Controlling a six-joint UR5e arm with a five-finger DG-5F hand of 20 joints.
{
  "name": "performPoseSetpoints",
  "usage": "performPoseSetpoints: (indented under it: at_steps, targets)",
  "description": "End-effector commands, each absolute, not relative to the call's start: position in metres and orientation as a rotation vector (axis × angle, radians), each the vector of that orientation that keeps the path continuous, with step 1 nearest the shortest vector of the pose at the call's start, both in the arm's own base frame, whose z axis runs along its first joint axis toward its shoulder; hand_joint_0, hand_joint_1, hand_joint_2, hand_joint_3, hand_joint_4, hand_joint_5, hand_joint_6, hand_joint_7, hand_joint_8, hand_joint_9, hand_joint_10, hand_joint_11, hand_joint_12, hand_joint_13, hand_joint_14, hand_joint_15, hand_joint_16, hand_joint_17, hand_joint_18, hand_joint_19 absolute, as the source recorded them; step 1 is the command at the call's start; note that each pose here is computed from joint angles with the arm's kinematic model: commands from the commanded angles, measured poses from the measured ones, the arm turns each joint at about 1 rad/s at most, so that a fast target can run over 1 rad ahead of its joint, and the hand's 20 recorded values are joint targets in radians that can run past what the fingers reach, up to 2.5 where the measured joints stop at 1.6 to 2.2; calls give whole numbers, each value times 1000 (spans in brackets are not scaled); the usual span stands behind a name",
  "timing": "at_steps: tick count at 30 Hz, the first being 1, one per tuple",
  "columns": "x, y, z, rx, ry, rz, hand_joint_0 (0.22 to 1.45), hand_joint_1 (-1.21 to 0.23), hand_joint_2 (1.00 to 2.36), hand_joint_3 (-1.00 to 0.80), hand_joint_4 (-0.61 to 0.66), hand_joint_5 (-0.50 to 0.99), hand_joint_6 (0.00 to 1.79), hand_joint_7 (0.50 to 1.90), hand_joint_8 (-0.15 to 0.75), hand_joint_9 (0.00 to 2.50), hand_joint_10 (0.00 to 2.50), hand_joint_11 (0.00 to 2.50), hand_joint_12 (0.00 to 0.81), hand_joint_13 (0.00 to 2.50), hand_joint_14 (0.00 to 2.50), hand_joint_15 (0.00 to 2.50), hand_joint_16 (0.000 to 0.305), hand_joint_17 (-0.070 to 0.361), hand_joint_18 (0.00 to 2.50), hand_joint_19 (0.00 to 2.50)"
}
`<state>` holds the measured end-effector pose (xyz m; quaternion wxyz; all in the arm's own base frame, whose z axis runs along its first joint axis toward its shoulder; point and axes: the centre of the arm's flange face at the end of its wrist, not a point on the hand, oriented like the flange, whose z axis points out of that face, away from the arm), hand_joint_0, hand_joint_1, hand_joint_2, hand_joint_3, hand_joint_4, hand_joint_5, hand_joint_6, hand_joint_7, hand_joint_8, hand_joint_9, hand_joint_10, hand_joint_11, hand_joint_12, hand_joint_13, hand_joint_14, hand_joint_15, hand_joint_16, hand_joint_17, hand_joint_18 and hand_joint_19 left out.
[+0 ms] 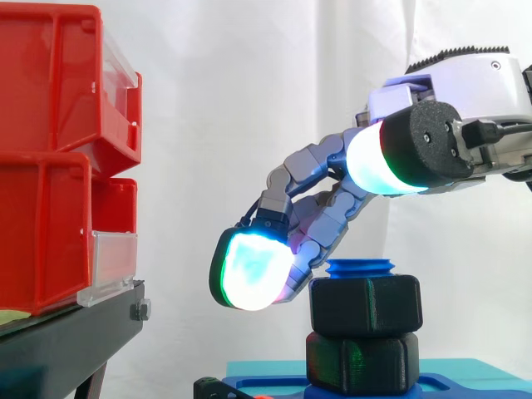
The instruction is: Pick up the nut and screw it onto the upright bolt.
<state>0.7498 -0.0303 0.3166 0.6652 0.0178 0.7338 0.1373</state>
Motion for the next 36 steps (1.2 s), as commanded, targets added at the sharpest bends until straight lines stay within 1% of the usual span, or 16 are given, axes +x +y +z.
performPoseSetpoints:
  at_steps: [1, 12, 15, 19, 20, 22, 27, 36]
  targets:
    - [750, -30, 316, 40, 1659, 310, 489, -94, 1000, -500, 184, -132, 502, 718, 247, 692, 0, 0, 305, 545, 0, 0, 33, 75, 274, 18]
    - [746, -28, 313, 35, 1690, 306, 496, -114, 1000, -500, 205, -113, 503, 781, 258, 721, 0, 0, 296, 590, 0, 0, 33, 74, 320, 31]
    - [746, -28, 313, 35, 1693, 306, 500, -121, 1000, -500, 223, -101, 503, 833, 262, 747, 0, 0, 294, 603, 0, 0, 33, 74, 334, 49]
    - [746, -28, 313, 36, 1696, 306, 504, -128, 1000, -500, 252, -82, 504, 930, 264, 769, 0, 0, 293, 621, 0, 0, 32, 73, 347, 51]
    - [746, -28, 313, 36, 1696, 306, 505, -130, 1000, -500, 263, -74, 504, 972, 266, 777, 0, 0, 291, 626, 0, 0, 32, 72, 356, 52]
    - [746, -28, 313, 34, 1696, 305, 509, -137, 1000, -500, 256, -60, 505, 1027, 265, 785, 0, 0, 289, 635, 0, 0, 32, 71, 362, 60]
    - [745, -33, 313, 37, 1696, 303, 515, -151, 1000, -500, 242, -53, 505, 1106, 267, 816, 0, 0, 284, 655, 0, 0, 31, 70, 386, 71]
    - [744, -40, 313, 43, 1698, 296, 525, -185, 1000, -500, 177, -32, 505, 1246, 275, 892, 0, 0, 269, 709, 0, 0, 29, 65, 454, 101]
